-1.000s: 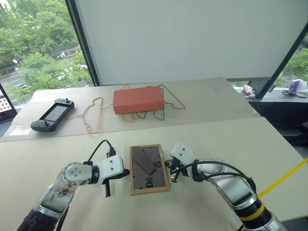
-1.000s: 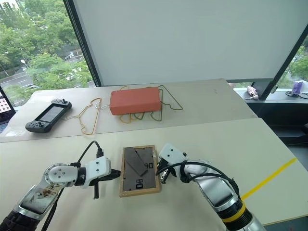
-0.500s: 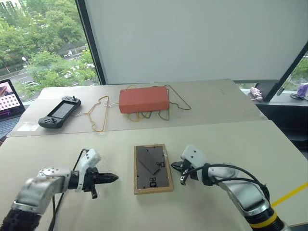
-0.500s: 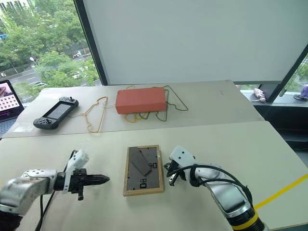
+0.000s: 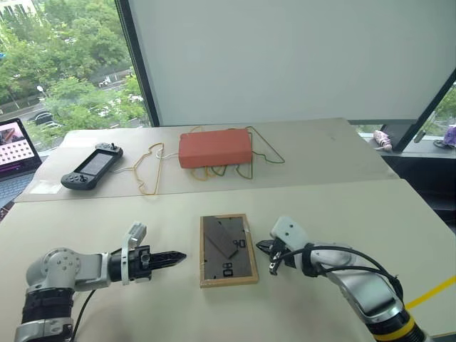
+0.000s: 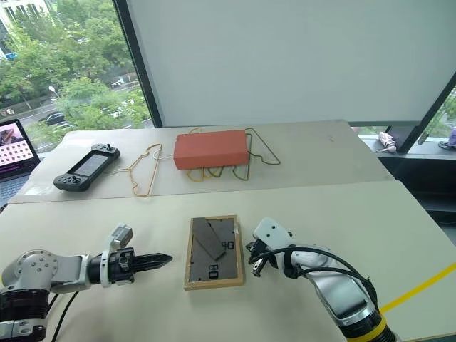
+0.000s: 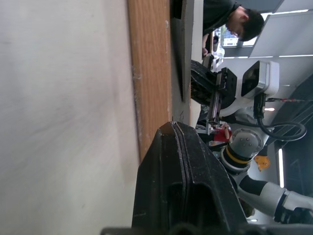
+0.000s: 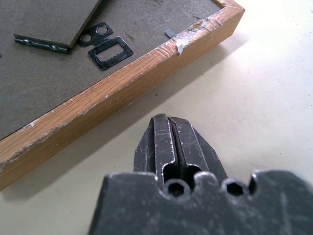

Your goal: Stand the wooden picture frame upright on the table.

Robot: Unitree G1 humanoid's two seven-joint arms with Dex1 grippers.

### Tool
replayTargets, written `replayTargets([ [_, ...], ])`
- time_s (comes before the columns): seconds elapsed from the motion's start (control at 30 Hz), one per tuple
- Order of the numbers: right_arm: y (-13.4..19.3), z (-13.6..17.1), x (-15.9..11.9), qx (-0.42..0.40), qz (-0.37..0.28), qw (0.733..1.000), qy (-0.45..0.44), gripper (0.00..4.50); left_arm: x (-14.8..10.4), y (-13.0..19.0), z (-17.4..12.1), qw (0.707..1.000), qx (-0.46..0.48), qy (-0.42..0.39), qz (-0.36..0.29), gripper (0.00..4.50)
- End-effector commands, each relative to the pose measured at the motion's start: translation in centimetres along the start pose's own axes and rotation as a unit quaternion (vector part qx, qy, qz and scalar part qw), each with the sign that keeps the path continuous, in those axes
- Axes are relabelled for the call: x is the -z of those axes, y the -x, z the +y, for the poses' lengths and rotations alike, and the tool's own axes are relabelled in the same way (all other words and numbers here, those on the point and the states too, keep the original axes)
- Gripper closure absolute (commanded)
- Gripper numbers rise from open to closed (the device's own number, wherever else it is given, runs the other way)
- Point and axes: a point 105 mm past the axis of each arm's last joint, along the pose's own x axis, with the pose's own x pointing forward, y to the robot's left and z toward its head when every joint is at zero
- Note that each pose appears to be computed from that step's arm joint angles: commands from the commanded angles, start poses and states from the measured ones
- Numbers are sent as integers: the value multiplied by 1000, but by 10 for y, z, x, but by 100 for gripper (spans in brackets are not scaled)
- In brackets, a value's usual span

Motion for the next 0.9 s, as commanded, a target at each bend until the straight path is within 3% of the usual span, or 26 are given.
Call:
replayTargets([
  [0.03, 4, -5, 8, 17, 18, 1000, -10, 450, 11, -10, -8, 999, 21, 2, 25, 447],
  [0.37, 6, -5, 9, 17, 20, 1000, -15, 450, 8, -5, -4, 999, -25, -13, 14, 447],
  [0.4, 6, -4, 10, 15, 20, 1000, -15, 450, 6, -3, -6, 999, -34, -33, 9, 447],
  [0.5, 7, -4, 11, 14, 22, 1000, -16, 450, -3, 2, -15, 976, -95, -196, 1, 447],
  [0.63, 6, -3, 12, 11, 22, 1000, -15, 450, -7, 3, -27, 959, -86, -269, 5, 447],
  [0.73, 6, -2, 13, 9, 24, 1000, -13, 450, -9, 1, -25, 925, -104, -366, 5, 447],
  [0.8, 6, -2, 14, 8, 25, 1000, -13, 450, -9, -1, -19, 881, -124, -456, 17, 447],
  [0.87, 6, -1, 16, 8, 29, 999, -12, 450, -15, -2, -19, 805, -135, -578, 14, 447],
  [0.9, 6, 0, 16, 8, 30, 999, -12, 450, -23, -1, -21, 732, -144, -666, -1, 447],
])
